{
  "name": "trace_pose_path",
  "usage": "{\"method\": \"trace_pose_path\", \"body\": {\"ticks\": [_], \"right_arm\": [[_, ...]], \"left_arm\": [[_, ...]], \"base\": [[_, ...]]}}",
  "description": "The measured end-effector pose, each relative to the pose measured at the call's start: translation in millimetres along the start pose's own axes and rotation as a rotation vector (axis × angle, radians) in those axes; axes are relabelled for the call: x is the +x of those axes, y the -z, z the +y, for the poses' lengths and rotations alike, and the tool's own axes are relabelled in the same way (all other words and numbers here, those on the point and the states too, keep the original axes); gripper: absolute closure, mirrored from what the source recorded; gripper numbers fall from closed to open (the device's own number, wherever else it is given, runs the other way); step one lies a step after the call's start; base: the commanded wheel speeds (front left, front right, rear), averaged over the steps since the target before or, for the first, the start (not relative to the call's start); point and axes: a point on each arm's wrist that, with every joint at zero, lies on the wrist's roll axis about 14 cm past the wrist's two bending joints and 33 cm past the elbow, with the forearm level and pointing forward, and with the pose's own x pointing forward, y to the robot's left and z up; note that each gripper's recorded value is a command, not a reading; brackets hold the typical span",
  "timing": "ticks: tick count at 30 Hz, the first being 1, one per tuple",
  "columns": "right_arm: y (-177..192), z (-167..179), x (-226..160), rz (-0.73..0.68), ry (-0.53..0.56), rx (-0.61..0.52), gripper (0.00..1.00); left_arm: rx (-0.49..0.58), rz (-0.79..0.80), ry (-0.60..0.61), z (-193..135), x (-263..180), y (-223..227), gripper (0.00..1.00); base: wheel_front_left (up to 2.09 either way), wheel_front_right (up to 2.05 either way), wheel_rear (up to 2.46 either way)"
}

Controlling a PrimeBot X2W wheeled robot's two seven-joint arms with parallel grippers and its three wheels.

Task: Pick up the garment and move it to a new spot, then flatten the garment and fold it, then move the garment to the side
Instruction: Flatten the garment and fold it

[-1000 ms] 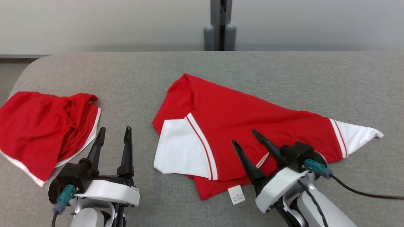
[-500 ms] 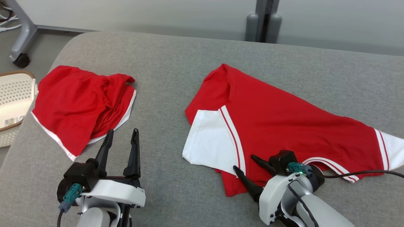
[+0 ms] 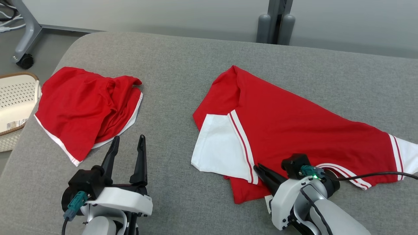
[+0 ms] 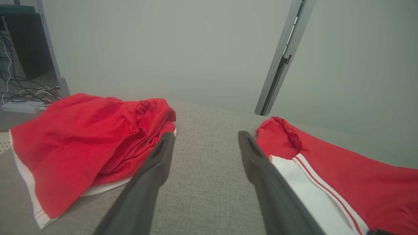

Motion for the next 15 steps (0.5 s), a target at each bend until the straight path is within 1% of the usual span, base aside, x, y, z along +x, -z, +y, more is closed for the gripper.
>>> {"method": "trace_pose_path", "body": {"ticks": [3,6,10,13,14,15], "right_arm": [[-6.9,-4.0,-2.8,-0.031,0.014,0.003,1.0],[-24.7,-4.8,-4.2,-0.089,0.017,0.005,1.0],[-62.5,-6.3,-9.2,-0.205,0.016,0.071,1.0],[-105.8,-20.6,-17.2,-0.31,0.028,0.119,1.0],[-105.8,-20.6,-17.2,-0.31,0.028,0.119,1.0],[-119.0,-28.2,-21.1,-0.338,0.036,0.139,1.0]], "left_arm": [[-0.002,0.0,0.009,-3.4,1.9,0.4,0.0],[-0.003,-0.004,0.018,-6.9,4.2,-0.6,0.0],[-0.007,-0.006,0.035,-12.5,6.3,-1.2,0.0],[-0.009,-0.004,0.052,-18.5,8.5,0.0,0.0],[-0.009,-0.004,0.052,-18.5,8.5,0.0,0.0],[-0.01,-0.002,0.057,-20.1,9.3,0.6,0.0]], "base": [[0.0,0.0,0.0],[0.0,0.0,0.0],[0.0,0.0,0.0],[0.0,0.0,0.0],[0.0,0.0,0.0],[0.0,0.0,0.0]]}}
